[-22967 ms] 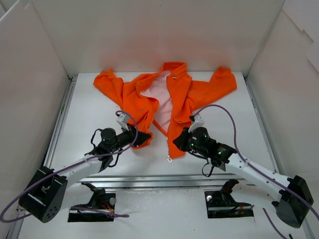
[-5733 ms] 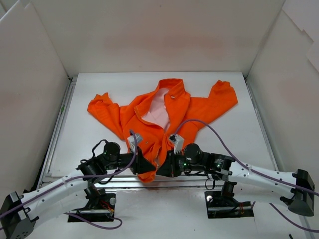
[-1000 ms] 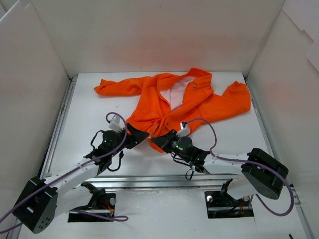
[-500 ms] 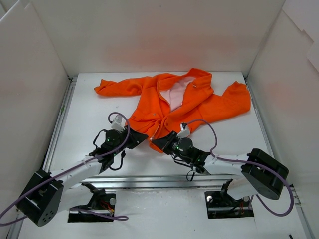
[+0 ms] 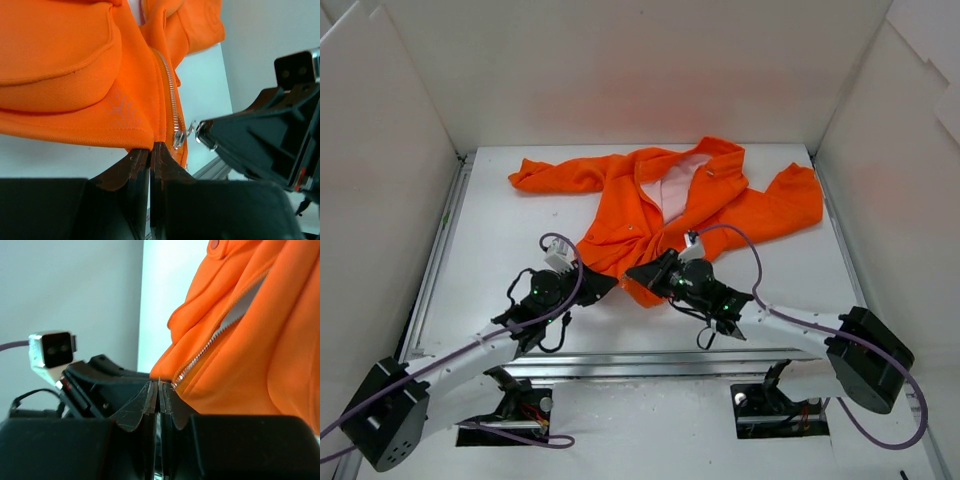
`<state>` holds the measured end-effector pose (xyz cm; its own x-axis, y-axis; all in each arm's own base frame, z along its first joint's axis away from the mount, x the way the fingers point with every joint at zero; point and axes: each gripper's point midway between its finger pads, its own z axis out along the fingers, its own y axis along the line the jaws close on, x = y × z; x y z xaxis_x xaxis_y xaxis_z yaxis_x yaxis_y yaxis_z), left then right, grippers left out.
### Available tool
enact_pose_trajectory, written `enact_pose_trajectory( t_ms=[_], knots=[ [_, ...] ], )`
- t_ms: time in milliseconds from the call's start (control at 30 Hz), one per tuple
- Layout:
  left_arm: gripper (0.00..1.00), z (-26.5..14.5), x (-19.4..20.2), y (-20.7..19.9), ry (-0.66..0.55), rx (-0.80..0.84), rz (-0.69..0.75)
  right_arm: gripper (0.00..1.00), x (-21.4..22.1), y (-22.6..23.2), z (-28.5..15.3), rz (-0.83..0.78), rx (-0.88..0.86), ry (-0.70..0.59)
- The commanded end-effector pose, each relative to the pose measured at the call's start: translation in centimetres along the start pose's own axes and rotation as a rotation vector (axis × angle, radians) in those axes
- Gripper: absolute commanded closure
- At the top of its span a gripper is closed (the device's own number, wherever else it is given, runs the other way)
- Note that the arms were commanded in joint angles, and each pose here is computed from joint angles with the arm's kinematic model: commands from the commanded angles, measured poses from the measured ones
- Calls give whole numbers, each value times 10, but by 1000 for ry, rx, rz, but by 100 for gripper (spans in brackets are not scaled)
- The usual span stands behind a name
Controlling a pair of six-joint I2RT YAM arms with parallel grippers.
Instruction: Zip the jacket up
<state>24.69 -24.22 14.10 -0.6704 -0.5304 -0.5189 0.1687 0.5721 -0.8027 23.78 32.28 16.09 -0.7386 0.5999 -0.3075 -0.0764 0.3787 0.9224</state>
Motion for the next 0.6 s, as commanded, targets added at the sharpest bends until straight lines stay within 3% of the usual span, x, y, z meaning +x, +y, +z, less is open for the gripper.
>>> enact_pose_trajectory(
  t_ms=[0,333,567],
  knots=[
    [100,-12,8,12,13,-19,106,100,-40,66,-1,-110,-77,-94],
    [100,-37,5,-14,25,80,173,100,-81,14,10,-505,290,-116],
    [100,-54,6,-9,30,54,201,100,-150,-13,-14,-645,545,-293]
  ],
)
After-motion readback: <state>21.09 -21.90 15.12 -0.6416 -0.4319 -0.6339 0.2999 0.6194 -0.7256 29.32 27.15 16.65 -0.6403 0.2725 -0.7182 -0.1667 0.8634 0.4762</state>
